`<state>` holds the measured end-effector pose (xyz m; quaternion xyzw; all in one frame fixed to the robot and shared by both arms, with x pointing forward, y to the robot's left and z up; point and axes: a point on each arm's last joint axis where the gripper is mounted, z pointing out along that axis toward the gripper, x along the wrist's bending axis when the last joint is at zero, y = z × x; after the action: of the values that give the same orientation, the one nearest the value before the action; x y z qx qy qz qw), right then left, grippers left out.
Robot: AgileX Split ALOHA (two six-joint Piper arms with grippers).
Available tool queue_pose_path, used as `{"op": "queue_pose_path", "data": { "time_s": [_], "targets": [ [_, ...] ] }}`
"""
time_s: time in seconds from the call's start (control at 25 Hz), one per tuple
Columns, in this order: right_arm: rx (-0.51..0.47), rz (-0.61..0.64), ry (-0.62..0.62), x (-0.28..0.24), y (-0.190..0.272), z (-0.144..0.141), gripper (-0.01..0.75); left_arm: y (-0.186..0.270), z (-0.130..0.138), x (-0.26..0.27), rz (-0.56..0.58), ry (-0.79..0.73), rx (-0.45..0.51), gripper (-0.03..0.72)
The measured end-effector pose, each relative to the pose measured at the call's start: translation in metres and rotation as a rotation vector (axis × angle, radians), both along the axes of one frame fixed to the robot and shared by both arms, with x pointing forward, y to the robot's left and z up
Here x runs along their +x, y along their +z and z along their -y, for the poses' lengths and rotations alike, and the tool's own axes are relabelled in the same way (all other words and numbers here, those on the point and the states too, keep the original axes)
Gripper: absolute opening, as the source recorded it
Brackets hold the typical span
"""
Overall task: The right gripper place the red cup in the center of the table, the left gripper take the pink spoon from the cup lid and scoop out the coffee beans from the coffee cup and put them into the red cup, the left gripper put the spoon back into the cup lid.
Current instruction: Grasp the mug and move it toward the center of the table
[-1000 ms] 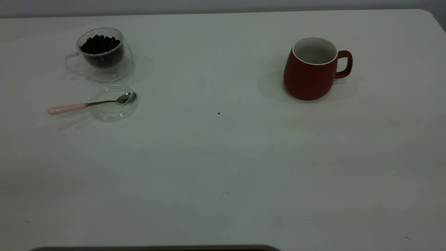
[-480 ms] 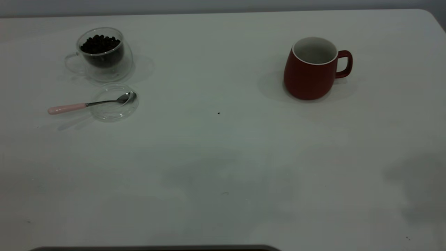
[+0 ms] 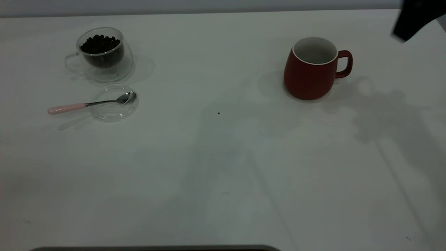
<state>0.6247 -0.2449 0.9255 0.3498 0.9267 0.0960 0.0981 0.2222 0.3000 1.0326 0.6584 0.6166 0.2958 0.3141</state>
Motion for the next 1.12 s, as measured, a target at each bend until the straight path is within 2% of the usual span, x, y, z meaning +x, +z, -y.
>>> {"op": "queue_pose_path", "data": {
  "time_s": [0.24, 0.72, 0.96, 1.12],
  "targets": [
    [-0.06, -0.047, 0.19, 0.041, -0.061, -0.013, 0.591, 0.0, 0.0, 0.0, 0.0, 0.0, 0.0, 0.484],
    [-0.142, 0.138, 0.42, 0.063, -0.089, -0.019, 0.591, 0.0, 0.0, 0.0, 0.0, 0.0, 0.0, 0.484],
    [-0.179, 0.156, 0.599, 0.059, -0.104, -0.045, 0.591, 0.0, 0.0, 0.0, -0.001, -0.001, 0.0, 0.484],
    [-0.182, 0.176, 0.652, 0.055, -0.108, -0.066, 0.591, 0.0, 0.0, 0.0, -0.001, -0.001, 0.0, 0.484]
  ]
}}
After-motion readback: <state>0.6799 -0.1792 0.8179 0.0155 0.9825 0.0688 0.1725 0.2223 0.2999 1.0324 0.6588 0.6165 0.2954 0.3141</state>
